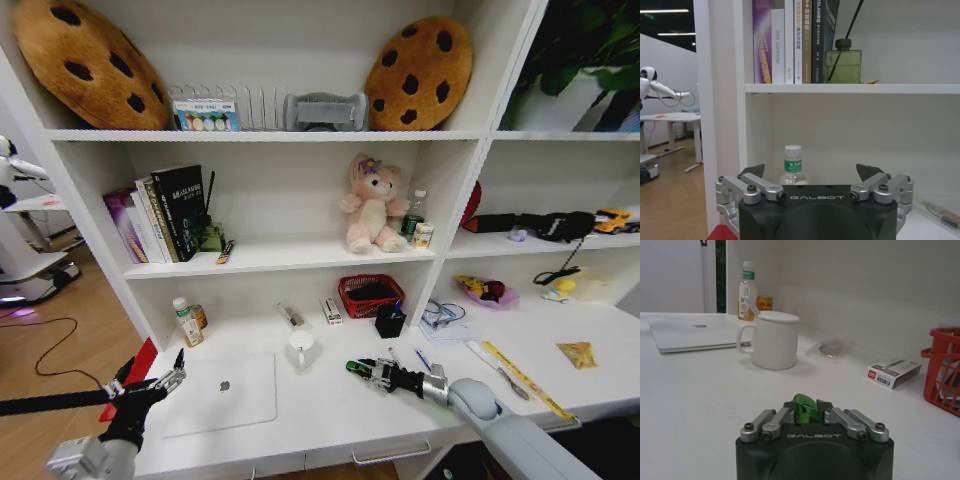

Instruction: Organize the objects on the table.

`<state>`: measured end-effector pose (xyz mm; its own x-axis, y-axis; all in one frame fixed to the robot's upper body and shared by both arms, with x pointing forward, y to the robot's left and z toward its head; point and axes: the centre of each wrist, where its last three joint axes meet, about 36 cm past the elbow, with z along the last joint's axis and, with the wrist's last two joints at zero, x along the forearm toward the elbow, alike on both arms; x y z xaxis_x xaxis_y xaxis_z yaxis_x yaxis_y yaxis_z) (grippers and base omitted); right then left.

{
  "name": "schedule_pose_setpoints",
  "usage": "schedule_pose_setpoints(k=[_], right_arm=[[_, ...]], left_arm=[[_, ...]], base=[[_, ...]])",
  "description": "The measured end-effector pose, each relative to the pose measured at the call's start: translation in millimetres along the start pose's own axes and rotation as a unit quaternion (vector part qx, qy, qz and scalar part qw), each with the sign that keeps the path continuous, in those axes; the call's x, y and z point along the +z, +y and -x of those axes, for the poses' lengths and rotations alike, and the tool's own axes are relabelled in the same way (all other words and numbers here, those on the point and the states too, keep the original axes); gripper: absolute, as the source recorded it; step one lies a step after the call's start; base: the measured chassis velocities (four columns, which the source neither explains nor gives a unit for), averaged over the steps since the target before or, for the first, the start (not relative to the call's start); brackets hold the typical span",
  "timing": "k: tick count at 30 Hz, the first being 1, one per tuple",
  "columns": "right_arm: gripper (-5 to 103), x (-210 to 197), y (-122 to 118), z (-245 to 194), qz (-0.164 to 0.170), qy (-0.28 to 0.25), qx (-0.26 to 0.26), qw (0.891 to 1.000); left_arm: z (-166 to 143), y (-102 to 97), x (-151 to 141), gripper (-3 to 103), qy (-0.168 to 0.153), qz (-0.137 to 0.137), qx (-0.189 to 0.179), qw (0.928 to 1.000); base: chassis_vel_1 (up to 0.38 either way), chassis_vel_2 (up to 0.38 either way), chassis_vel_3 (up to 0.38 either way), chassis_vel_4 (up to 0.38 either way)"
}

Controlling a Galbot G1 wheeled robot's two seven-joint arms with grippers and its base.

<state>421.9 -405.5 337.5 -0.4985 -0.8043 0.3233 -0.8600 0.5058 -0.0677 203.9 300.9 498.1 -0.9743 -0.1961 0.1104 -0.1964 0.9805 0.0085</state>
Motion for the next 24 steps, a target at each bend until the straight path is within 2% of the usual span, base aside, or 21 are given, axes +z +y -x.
schedule_pose_setpoints(k=[1, 3, 4, 15, 16, 18, 20, 21, 22, 24], right_arm=[[14, 0.9, 1.1, -1.4, 0.001, 0.001, 0.000, 1.000], [14, 2.3, 2.4, -2.7, 0.003, 0.002, 0.000, 1.000], [4, 4.3, 4.1, -3.5, 0.005, 0.003, 0.000, 1.000], [-1, 9.6, 10.5, -3.8, 0.015, -0.011, 0.001, 1.000], [9, 8.9, 9.6, -5.6, 0.016, -0.014, 0.003, 1.000], [9, 8.1, 8.8, -6.5, 0.016, -0.017, 0.004, 1.000], [20, 4.9, 5.7, -9.2, 0.017, -0.023, 0.008, 1.000], [20, 4.9, 5.7, -9.2, 0.017, -0.023, 0.008, 1.000], [31, 3.3, 4.2, -10.6, 0.017, -0.026, 0.010, 0.999], [31, 2.1, 2.4, -12.7, 0.018, -0.027, 0.012, 0.999]], left_arm=[[0.0, 0.0, 0.0, 100, 0.000, 0.000, 0.000, 1.0000], [0.0, 0.0, 0.0, 100, 0.000, 0.000, 0.000, 1.0000], [0.0, 0.0, 0.0, 100, 0.000, 0.000, 0.000, 1.0000], [0.0, 0.0, 0.0, 100, 0.000, 0.000, 0.000, 1.0000], [0.0, 0.0, 0.0, 100, 0.000, 0.000, 0.000, 1.0000], [0.0, 0.0, 0.0, 100, 0.000, 0.000, 0.000, 1.0000], [0.0, 0.0, 0.0, 100, 0.000, 0.000, 0.000, 1.0000], [0.0, 0.0, 0.0, 100, 0.000, 0.000, 0.000, 1.0000], [0.0, 0.0, 0.0, 100, 0.000, 0.000, 0.000, 1.0000], [0.0, 0.0, 0.0, 100, 0.000, 0.000, 0.000, 1.0000]], base=[[0.000, 0.000, 0.000, 0.000], [0.000, 0.000, 0.000, 0.000], [0.000, 0.000, 0.000, 0.000], [0.000, 0.000, 0.000, 0.000], [0.000, 0.000, 0.000, 0.000], [0.000, 0.000, 0.000, 0.000], [0.000, 0.000, 0.000, 0.000], [0.000, 0.000, 0.000, 0.000], [0.000, 0.000, 0.000, 0.000], [0.000, 0.000, 0.000, 0.000]])
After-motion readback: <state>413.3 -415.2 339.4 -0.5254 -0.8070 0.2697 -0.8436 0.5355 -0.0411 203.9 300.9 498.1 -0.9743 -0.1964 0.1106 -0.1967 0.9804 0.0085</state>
